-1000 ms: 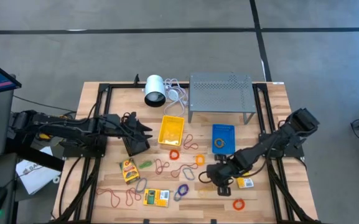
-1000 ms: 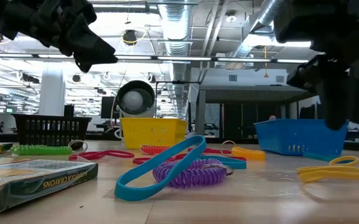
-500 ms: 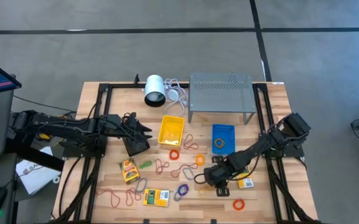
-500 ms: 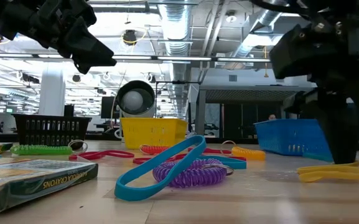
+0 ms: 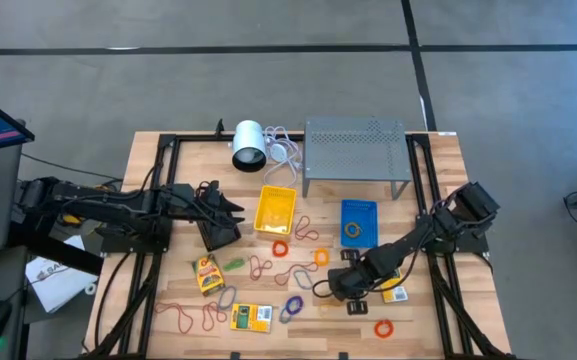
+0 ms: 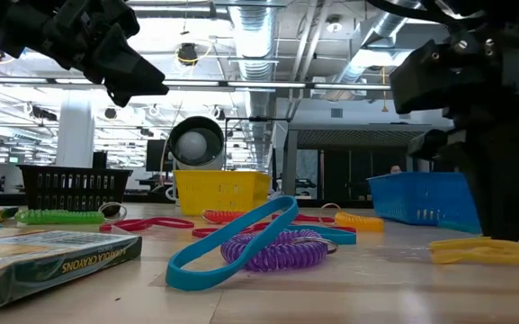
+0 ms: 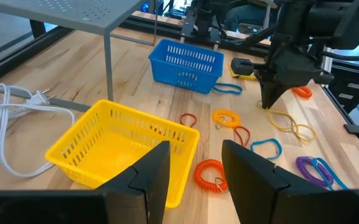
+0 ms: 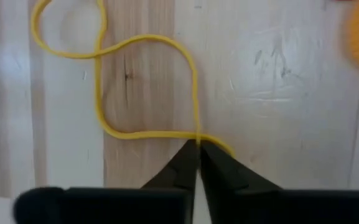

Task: Pick & Place Office Desk Supplies
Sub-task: Put the yellow rubber band into the yellow basket

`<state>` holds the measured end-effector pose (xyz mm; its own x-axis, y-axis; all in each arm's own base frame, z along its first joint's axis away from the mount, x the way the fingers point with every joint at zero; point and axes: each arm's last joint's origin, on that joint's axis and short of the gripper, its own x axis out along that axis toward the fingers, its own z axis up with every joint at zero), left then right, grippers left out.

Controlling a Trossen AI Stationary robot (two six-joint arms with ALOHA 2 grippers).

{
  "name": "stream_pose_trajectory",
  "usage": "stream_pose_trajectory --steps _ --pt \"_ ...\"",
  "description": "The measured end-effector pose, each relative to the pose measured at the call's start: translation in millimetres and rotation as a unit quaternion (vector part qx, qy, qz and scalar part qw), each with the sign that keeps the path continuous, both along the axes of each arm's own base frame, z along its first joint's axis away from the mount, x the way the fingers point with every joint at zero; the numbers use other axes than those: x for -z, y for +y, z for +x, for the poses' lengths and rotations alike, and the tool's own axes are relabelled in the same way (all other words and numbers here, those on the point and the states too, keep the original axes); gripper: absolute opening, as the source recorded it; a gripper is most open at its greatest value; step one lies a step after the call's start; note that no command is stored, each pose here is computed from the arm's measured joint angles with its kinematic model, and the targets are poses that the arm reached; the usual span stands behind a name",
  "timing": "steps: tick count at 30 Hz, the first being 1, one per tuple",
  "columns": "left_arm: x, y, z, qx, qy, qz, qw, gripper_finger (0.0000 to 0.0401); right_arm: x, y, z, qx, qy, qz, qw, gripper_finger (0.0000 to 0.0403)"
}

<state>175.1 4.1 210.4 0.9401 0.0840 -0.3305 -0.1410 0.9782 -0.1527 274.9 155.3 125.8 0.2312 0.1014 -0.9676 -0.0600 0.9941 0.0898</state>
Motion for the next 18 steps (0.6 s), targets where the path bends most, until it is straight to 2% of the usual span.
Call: stream_pose_trajectory --steps 9,14,18 --pt "-0.4 0.0 0.2 -0.001 -0.003 -0.002 1.0 0.0142 -13.1 -0.5 -2.9 0.023 -0.03 -0.004 0.999 0.0002" --pt "-0.7 0.0 0.3 -0.005 -0.005 -0.015 1.0 0.0142 -53.3 -6.6 -6.1 0.047 -0.107 0.009 0.993 0.0001" --pt "-5.1 -1.8 1.9 0.008 -0.029 -0.019 0.999 0.0142 -88.2 -15.9 -8.4 0.064 -0.188 0.029 0.98 0.0001"
